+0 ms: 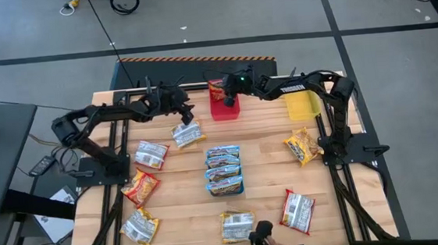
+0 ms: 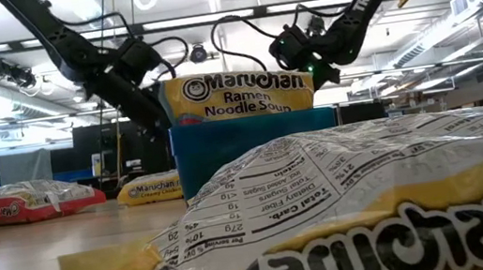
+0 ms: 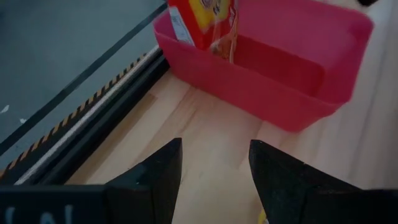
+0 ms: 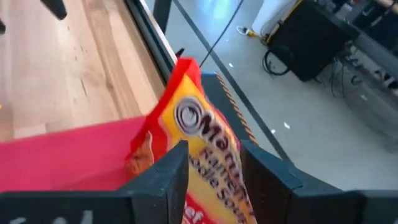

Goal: Sort Maruchan noodles
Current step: Put the red noodle pack into the red bin

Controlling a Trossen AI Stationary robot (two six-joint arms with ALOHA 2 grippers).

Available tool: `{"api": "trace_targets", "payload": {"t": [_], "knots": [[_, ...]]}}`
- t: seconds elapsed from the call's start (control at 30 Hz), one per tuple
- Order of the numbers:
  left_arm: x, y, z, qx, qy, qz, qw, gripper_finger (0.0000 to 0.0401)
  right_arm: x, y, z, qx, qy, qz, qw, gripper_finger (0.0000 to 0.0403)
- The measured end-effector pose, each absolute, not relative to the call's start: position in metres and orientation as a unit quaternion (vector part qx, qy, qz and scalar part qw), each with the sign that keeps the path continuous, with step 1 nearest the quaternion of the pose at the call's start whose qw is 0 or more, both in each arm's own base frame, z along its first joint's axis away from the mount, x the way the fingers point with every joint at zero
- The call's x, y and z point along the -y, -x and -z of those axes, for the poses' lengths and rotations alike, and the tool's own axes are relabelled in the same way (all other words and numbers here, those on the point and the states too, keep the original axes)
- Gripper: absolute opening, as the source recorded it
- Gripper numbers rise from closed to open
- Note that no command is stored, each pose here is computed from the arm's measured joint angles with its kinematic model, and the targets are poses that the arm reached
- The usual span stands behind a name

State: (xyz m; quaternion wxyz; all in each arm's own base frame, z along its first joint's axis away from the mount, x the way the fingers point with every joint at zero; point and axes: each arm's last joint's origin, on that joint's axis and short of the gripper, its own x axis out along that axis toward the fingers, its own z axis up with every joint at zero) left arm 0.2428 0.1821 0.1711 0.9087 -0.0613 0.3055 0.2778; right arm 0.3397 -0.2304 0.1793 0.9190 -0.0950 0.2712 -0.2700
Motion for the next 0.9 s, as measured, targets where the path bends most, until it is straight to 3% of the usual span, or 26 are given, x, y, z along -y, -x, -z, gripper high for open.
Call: {"api": "trace_targets", "payload": {"t": [0.33,0.67,0.9], "knots": [[-0.154,-0.228,-0.207,-0.306,0.089,-0.267,0.910,0.0192,0.225,-0.348,-0.211,-0.254,0.152,0.261,0.919,0.0151],[-0.088,-0.210,-0.197,-0.483,0.167,-0.203,0.835,0.0192,0.172,-0.345,-0.274,-0.188,0.163,0.169,0.954,0.0149],[-0.020,-0.211,-0.191,-0.570,0.136,-0.119,0.801,0.0192,0.131,-0.343,-0.291,-0.203,0.167,0.117,0.958,0.0148]]}}
